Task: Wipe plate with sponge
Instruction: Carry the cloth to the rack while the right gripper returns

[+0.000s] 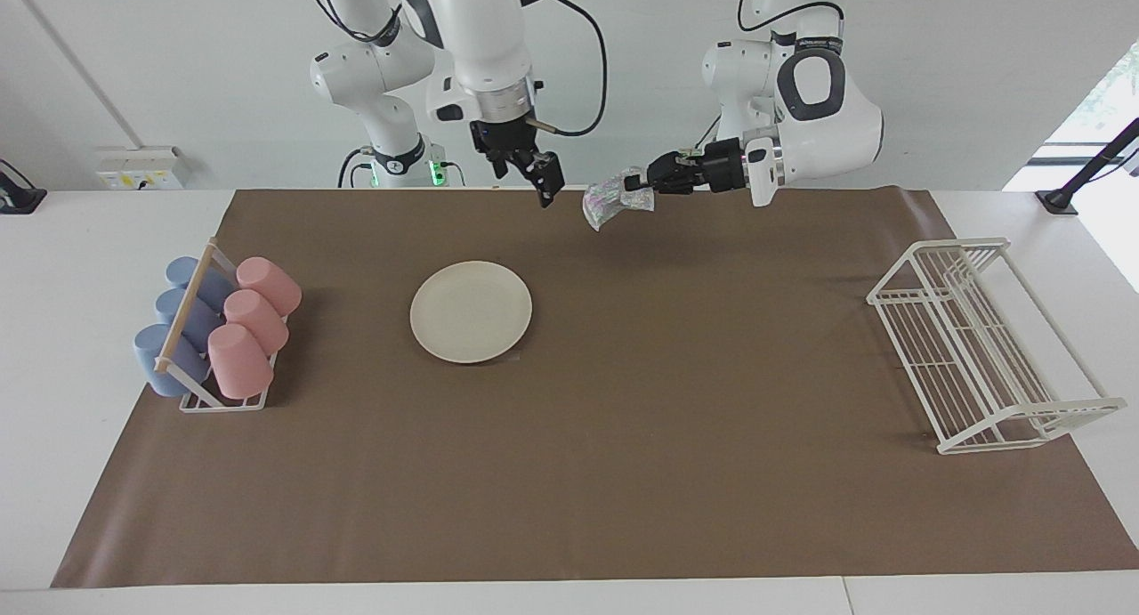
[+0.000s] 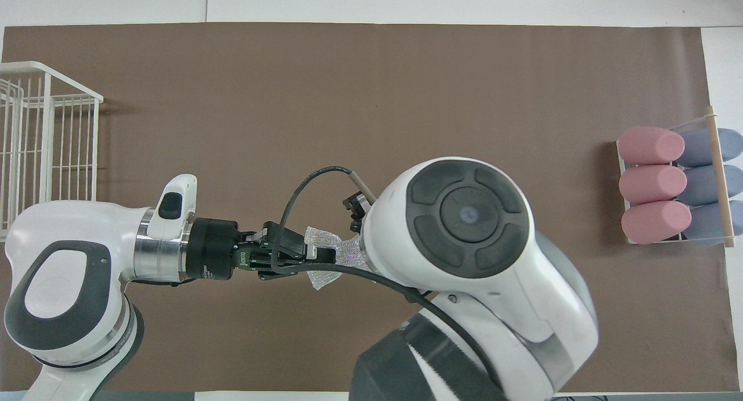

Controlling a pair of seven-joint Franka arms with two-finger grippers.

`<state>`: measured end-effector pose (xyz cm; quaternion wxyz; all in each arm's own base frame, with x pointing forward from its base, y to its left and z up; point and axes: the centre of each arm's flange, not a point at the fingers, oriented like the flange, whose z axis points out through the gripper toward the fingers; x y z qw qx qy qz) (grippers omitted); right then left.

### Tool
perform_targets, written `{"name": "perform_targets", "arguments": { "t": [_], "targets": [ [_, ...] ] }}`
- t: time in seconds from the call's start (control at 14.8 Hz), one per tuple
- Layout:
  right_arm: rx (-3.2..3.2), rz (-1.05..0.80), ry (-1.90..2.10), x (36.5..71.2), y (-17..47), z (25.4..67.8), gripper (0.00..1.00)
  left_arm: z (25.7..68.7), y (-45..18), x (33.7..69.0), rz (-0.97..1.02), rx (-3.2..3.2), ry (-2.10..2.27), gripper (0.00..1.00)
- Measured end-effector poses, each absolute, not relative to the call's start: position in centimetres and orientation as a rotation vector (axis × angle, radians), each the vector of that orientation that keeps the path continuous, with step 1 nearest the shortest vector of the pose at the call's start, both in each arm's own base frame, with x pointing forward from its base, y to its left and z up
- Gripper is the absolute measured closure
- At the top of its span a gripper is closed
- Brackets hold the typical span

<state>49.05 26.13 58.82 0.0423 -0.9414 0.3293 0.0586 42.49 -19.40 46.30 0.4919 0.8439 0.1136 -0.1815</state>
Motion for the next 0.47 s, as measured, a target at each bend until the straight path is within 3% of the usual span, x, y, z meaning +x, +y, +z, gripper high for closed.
{"name": "perform_targets", "arguments": {
  "t": [0.47],
  "targets": [
    [-2.986,0.187,0.496,53.7,9.7,58.2,0.0,46.7,-10.9,45.0,-0.367,2.419,0.415,0.93]
  ]
}}
